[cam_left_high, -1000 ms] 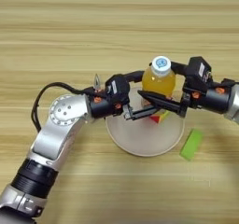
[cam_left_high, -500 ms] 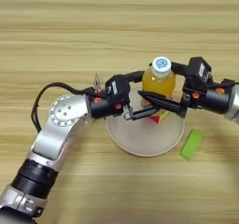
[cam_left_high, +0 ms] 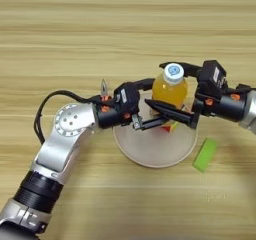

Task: Move the objects on the table

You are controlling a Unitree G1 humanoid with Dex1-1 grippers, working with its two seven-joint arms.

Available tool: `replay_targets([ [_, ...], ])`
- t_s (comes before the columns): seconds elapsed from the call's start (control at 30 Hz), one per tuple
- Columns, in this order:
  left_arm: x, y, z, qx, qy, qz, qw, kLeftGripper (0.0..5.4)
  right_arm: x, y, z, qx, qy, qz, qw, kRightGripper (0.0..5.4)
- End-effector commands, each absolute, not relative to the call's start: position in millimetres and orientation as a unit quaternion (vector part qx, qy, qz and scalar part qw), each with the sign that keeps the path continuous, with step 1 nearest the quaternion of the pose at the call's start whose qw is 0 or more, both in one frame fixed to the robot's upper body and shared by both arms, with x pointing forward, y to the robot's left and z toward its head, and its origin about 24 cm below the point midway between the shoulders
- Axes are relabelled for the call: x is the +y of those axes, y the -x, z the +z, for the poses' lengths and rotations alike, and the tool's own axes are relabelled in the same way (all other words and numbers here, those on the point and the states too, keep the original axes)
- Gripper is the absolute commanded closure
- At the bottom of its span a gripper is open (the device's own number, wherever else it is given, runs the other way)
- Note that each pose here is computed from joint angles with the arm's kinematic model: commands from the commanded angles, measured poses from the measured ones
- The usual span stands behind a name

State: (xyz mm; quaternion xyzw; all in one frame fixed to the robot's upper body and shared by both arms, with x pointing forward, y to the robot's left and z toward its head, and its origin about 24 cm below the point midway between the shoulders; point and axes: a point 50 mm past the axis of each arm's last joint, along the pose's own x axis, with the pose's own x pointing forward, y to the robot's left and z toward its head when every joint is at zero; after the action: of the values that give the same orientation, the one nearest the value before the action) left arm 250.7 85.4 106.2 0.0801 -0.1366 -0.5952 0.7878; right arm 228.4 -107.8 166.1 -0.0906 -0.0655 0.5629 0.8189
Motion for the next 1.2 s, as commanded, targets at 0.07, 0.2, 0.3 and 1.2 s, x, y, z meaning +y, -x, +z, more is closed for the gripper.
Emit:
replay_targets([
  [0.07, 84.9, -252.0, 110.3, -0.150, -0.085, -0.593, 0.787, 2.09, -106.0, -227.2, 170.5, -0.078, 0.090, 0.568, 0.814, 0.36],
  [0.2, 84.5, -252.3, 110.3, -0.151, -0.084, -0.592, 0.787, 2.09, -106.4, -227.4, 170.6, -0.079, 0.089, 0.568, 0.815, 0.00],
  [0.3, 85.9, -253.3, 110.4, -0.152, -0.081, -0.585, 0.793, 2.09, -107.0, -227.2, 172.2, -0.085, 0.085, 0.568, 0.814, 0.00],
  [1.2, 135.8, -346.9, 88.2, -0.102, -0.109, -0.286, 0.947, 2.09, -161.1, -246.8, 115.5, -0.068, 0.009, 0.363, 0.929, 0.00],
])
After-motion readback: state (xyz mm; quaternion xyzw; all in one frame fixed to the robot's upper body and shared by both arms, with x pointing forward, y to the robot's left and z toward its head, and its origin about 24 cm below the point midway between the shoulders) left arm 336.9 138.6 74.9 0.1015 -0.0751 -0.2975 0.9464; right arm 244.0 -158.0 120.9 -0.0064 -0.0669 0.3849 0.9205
